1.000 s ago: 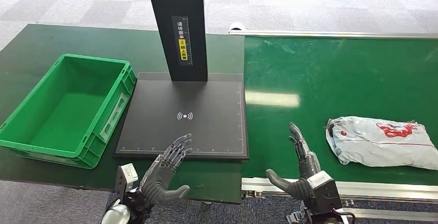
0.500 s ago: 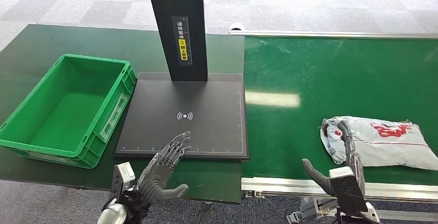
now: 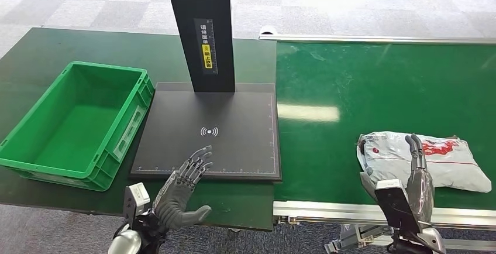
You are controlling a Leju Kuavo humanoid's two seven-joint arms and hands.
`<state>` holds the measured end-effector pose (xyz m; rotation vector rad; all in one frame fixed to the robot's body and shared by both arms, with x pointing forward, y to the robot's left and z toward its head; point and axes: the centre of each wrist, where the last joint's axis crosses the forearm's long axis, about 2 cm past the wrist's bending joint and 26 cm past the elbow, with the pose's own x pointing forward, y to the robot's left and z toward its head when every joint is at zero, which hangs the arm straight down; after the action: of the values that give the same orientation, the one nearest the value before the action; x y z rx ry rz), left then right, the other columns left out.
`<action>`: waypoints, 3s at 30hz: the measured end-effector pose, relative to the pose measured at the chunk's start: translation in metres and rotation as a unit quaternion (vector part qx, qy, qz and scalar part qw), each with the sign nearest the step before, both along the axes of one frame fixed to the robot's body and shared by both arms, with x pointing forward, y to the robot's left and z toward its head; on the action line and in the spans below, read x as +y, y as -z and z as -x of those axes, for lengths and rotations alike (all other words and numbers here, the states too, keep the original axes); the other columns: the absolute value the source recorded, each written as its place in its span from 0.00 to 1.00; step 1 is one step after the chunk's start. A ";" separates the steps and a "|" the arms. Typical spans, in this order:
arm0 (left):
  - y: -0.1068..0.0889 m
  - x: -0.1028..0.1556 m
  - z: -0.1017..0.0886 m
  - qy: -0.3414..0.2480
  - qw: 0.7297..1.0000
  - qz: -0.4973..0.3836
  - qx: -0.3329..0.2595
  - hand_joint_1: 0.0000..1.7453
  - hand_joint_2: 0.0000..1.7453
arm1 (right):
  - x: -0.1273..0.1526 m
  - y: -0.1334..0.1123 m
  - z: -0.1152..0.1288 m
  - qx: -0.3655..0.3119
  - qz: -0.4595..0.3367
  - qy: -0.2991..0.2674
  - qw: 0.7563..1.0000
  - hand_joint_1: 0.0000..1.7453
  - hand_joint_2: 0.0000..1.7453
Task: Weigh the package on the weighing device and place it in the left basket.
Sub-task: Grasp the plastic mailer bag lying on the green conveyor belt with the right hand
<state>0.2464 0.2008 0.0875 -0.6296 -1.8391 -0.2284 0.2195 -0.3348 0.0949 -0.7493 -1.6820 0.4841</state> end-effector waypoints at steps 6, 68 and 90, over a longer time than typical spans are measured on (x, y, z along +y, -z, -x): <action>-0.001 -0.006 0.002 -0.010 1.000 0.000 -0.011 0.00 1.00 | -0.001 -0.009 -0.049 0.090 0.080 -0.011 0.993 0.00 1.00; 0.019 -0.012 -0.021 -0.032 0.998 0.039 0.048 0.00 1.00 | -0.098 0.004 -0.161 0.534 0.268 -0.118 0.793 1.00 1.00; 0.021 0.003 -0.001 -0.042 0.998 0.045 0.030 0.00 1.00 | -0.022 -0.034 -0.186 0.038 0.348 -0.150 0.924 1.00 0.00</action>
<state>0.2469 0.2043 0.0666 -0.6143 -1.8207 -0.0704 0.4053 -0.3573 0.1286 -0.9591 -1.5516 1.3563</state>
